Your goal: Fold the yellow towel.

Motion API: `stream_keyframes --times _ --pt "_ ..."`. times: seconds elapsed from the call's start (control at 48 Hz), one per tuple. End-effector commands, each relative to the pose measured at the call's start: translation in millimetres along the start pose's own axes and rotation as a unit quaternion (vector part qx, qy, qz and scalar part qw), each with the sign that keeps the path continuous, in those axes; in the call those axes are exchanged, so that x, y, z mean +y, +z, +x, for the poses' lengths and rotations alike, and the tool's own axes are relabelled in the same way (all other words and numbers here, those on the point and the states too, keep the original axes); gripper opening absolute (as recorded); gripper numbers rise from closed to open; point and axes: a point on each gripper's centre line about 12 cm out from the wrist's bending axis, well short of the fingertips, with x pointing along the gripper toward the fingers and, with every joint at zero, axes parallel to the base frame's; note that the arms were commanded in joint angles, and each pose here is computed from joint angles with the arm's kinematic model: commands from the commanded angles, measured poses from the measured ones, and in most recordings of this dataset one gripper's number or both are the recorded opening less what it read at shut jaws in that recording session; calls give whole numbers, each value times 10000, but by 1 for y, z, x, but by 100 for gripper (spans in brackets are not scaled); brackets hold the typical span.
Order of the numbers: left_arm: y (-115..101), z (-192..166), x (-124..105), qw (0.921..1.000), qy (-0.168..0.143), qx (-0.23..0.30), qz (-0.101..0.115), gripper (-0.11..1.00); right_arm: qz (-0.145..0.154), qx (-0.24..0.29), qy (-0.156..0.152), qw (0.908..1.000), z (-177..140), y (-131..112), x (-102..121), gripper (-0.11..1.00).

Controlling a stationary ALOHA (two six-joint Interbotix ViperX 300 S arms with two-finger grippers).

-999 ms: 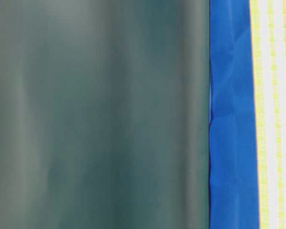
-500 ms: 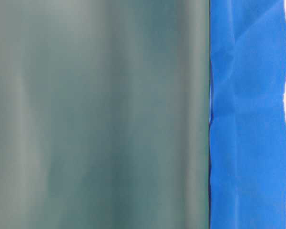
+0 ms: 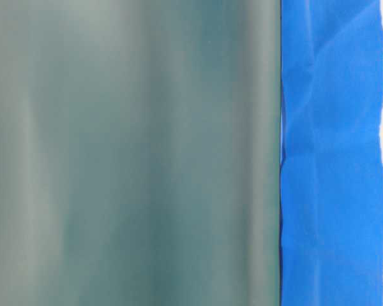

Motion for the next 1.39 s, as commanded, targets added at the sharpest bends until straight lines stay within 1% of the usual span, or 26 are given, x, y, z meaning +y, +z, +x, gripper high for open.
stream_keyframes --times 0.0,0.187,0.291,0.375,0.521,0.708,0.77,0.854,0.895,0.916,0.979,1.02,1.041,1.083,1.103,1.166,1.228,1.27,1.291,1.374 --pt "8 4 6 9999 123 -54 -52 66 112 -33 -148 9998 2 8 -8 77" --pt "1 19 21 9987 393 338 -30 66 345 226 -518 9978 14 8 -27 77" --pt "-8 31 31 9961 557 686 -41 66 465 396 -735 9954 24 5 -40 77" --pt "-13 40 36 9936 630 938 -52 66 547 562 -880 9930 33 2 -49 77" --pt "-19 50 41 9899 708 1228 -63 66 577 822 -988 9900 47 -5 -55 76" --pt "-31 54 54 9849 889 1464 -239 66 594 994 -1046 9877 56 -10 -58 76" --pt "-35 56 55 9833 897 1562 -246 66 584 1013 -1040 9877 56 -11 -57 74" --pt "-38 57 55 9806 903 1722 -243 65 548 1037 -1023 9878 56 -11 -56 70" --pt "-38 58 55 9795 903 1782 -241 65 511 1068 -1008 9878 57 -12 -54 66" --pt "-38 58 55 9789 907 1811 -258 65 499 1078 -1004 9878 56 -12 -54 63" --pt "-39 59 54 9766 904 1932 -272 63 455 1110 -989 9878 57 -13 -52 50" --pt "-39 59 54 9743 913 2034 -311 60 420 1109 -975 9881 56 -13 -51 40" --pt "-38 59 54 9737 913 2064 -313 57 405 1110 -974 9882 56 -13 -51 33" --pt "-38 59 54 9719 915 2146 -320 48 391 1098 -964 9885 56 -12 -51 22" --pt "-37 60 54 9712 917 2175 -330 41 388 1083 -963 9887 56 -12 -51 16" --pt "-32 59 52 9694 905 2260 -317 25 373 1049 -947 9893 54 -10 -50 3" --pt "-26 59 52 9682 897 2314 -298 11 374 981 -932 9901 52 -7 -49 2" --pt "-22 58 51 9685 888 2310 -268 4 371 923 -914 9908 50 -4 -48 2" --pt "-20 58 51 9685 887 2309 -283 2 370 902 -907 9911 49 -3 -48 2" --pt "-12 55 50 9692 872 2291 -236 2 372 821 -882 9920 44 0 -46 2"
